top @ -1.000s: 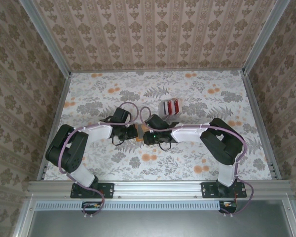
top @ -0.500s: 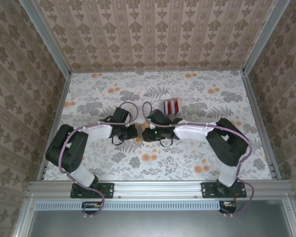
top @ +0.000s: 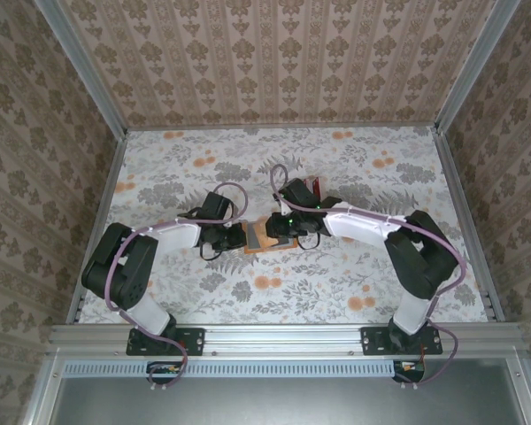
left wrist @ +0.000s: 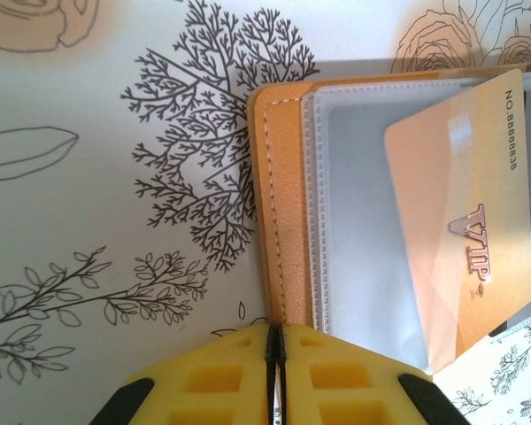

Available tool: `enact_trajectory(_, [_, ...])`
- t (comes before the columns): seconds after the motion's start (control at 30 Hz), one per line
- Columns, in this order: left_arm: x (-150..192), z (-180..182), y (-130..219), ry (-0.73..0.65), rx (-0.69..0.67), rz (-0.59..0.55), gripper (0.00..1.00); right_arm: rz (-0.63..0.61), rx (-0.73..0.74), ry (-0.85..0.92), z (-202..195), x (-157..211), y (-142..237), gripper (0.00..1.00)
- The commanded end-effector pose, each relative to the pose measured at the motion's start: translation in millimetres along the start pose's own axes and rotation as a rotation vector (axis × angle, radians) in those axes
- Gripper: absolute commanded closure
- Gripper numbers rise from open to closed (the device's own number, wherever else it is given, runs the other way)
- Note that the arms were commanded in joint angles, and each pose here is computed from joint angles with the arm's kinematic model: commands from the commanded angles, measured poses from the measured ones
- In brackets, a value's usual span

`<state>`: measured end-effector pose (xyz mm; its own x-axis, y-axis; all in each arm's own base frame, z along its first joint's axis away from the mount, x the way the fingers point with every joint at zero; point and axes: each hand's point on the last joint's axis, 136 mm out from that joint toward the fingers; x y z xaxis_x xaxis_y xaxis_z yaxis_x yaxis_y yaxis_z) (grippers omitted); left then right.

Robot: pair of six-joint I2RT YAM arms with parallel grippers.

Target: Put the credit cards into the card holder

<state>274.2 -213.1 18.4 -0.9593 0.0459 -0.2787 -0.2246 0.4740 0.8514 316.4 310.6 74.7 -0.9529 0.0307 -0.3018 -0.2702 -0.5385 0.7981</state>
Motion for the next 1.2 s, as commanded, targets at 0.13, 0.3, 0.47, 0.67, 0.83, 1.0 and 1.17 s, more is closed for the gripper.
enact_trajectory(0.13, [15.5, 21.8, -4.4, 0.01, -0.08, 0.059, 0.88, 0.06, 0.052, -0.033, -20.8, 2.6, -19.3, 0.74])
enact_trajectory(0.3, [17.8, 22.3, -8.8, 0.018, -0.072, 0.066, 0.88, 0.085, 0.06, -0.039, -24.3, 7.0, -27.3, 0.74])
enact_trajectory(0.47, [18.6, 22.3, -10.9, 0.023, -0.067, 0.068, 0.88, 0.108, 0.078, -0.039, -27.9, 13.5, -35.8, 0.73])
enact_trajectory(0.67, [19.7, 19.9, -13.7, 0.024, -0.059, 0.072, 0.88, 0.113, 0.068, -0.02, -17.7, 15.5, -38.3, 0.73])
enact_trajectory(0.83, [20.5, 17.4, -16.3, 0.024, -0.054, 0.076, 0.88, 0.122, 0.066, 0.01, -5.5, 19.9, -43.5, 0.73])
enact_trajectory(1.0, [21.8, 17.0, -17.0, 0.021, -0.055, 0.079, 0.88, 0.136, 0.053, 0.022, 3.3, 26.2, -47.7, 0.73])
enact_trajectory(1.17, [21.3, 16.5, -17.3, 0.021, -0.054, 0.081, 0.88, 0.122, 0.07, 0.029, -0.3, 24.6, -41.4, 0.73])
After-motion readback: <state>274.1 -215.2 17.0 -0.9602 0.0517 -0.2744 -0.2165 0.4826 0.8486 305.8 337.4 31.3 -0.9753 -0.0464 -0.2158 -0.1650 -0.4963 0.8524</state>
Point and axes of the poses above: each hand's point on the last joint's axis, 136 mm out from that joint toward the fingers, its own y axis back along the fingers, its own z axis along the line the jaws close on, x = y × z, and after that the axes turned 6 degrees about -y, right-handed
